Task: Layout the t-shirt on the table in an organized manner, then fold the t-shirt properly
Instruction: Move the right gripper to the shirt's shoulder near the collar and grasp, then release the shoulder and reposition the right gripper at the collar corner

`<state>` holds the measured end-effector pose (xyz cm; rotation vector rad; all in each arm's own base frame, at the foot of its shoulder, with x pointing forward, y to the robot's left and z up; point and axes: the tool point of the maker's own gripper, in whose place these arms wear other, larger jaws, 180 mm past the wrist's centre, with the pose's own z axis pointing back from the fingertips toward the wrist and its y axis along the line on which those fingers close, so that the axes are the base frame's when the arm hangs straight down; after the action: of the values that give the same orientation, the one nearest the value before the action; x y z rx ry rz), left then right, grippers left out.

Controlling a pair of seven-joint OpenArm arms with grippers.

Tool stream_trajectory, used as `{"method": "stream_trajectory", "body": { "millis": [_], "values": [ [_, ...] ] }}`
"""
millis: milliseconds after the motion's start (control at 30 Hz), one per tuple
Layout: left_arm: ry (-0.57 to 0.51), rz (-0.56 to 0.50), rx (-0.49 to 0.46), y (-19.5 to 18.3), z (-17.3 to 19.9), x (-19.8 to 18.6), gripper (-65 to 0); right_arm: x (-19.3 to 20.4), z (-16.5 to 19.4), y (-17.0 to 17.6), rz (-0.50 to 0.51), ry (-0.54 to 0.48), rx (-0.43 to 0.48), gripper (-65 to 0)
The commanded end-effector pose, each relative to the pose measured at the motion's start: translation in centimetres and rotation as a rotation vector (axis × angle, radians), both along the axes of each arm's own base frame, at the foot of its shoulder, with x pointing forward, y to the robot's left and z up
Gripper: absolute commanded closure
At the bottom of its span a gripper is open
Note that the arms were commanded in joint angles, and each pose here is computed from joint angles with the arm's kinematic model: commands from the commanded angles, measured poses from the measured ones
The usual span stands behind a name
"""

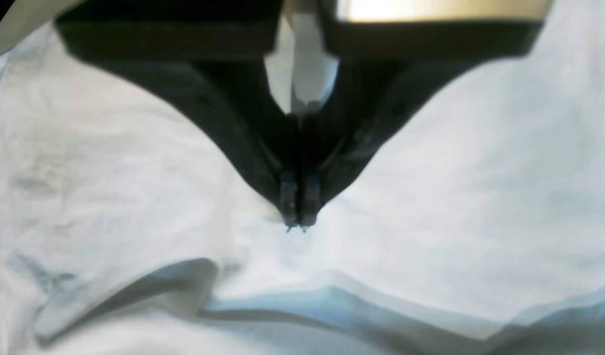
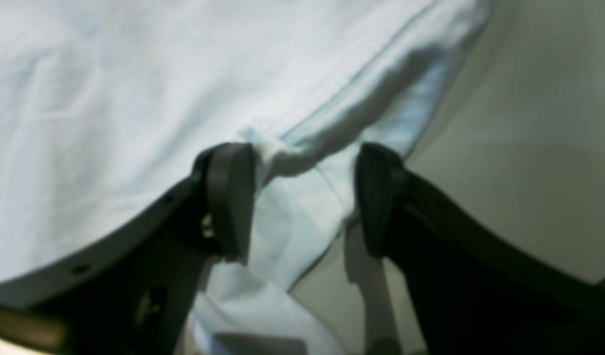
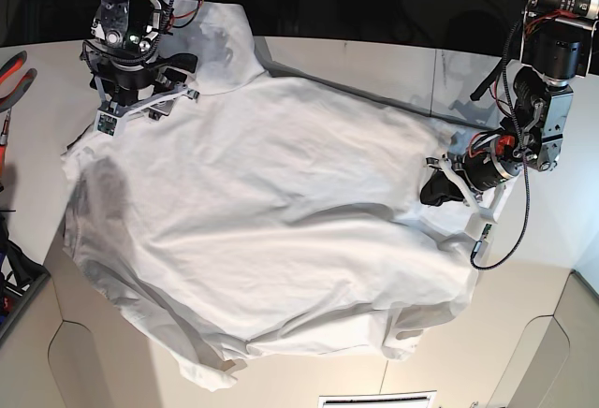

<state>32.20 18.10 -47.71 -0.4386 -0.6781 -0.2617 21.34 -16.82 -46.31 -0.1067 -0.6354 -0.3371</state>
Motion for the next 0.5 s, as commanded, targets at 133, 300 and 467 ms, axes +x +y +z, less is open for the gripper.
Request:
{"method": "stream_trajectory", "body": {
  "millis": [133,300,467],
  "values": [
    [0.083,-0.052,0.065,0.5,-1.5,-1.8,0.0,0.8,0.6,0.2,0.036,-0.025,-0.009,-17.2],
    [0.083,-0.052,0.065,0.5,-1.5,-1.8,0.0,0.9,0.9,0.1,0.038,-0.018,-0.014,0.0],
    [0.083,-0.052,0.066,0.5,-1.5,-1.8,0.0,0.6,1.5,-0.8,0.054,0.02,-0.07,0.0]
  ]
}}
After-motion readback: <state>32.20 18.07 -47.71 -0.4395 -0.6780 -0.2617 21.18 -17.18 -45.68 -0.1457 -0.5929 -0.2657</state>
